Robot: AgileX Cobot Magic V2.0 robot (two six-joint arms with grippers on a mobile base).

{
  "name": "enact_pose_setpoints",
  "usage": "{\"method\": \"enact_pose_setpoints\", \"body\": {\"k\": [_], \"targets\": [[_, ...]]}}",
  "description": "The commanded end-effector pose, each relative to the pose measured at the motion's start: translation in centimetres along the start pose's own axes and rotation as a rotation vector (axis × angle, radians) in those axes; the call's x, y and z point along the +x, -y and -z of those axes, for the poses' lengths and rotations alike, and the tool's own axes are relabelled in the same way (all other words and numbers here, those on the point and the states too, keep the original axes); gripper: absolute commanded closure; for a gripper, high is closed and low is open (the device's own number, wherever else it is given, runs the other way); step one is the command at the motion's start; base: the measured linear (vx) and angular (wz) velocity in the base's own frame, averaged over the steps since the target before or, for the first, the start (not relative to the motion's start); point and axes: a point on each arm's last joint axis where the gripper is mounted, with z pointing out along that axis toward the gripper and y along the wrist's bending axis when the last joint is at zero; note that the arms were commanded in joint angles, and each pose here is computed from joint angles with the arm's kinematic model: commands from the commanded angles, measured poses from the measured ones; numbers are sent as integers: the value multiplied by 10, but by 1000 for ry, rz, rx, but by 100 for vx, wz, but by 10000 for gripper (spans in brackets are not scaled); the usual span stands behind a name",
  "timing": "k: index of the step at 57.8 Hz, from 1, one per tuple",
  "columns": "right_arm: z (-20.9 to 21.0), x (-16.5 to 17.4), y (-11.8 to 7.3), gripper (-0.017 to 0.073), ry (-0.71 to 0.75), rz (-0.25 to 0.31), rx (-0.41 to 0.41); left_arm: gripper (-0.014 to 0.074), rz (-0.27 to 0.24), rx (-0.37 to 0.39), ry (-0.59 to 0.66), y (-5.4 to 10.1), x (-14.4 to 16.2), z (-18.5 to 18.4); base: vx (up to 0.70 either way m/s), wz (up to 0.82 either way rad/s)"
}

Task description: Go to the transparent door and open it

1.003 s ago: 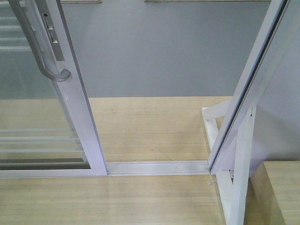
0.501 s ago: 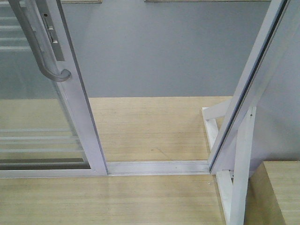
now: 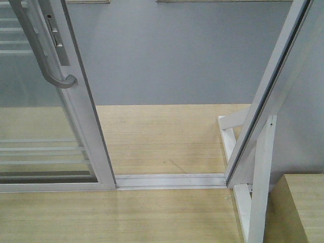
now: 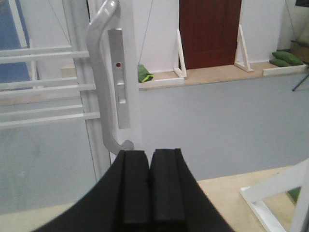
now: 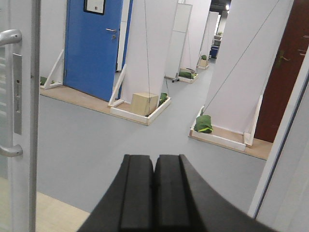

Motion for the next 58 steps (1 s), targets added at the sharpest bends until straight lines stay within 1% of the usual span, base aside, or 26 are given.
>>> {"method": "enact_pose_setpoints", "body": {"k": [1,8,15,23,28,33,39,47,50,53,58], "targets": [[1,-16,2,559,105,5,15,594,2,-55,129,-5,-18,2,0,0],[1,-16,2,559,105,5,15,594,-29,-90,125,-8,-18,2,0,0],[1,-16,2,559,105,5,15,594,-50,-101,125,-9,-18,2,0,0],[1,-16,2,559,105,5,15,594,-56,-102,125,-9,-18,2,0,0],[1,-17,3,559,109,5,15,594,-65,-102,102,-9,-12,0,0,0],[1,-16,3,559,109,5,15,594,-66,-101,77,-9,7,1,0,0],[1,-16,3,559,109,5,15,594,-56,-98,39,-9,44,2,0,0],[1,-16,3,559,109,5,15,594,-57,-104,61,-9,84,4,0,0],[1,-16,3,559,109,5,15,594,-57,-107,89,-9,94,6,0,0],[1,-16,3,559,107,5,15,594,-53,-111,89,-10,103,2,0,0],[1,-16,3,559,108,5,15,594,-20,-111,82,-10,112,0,0,0]]}}
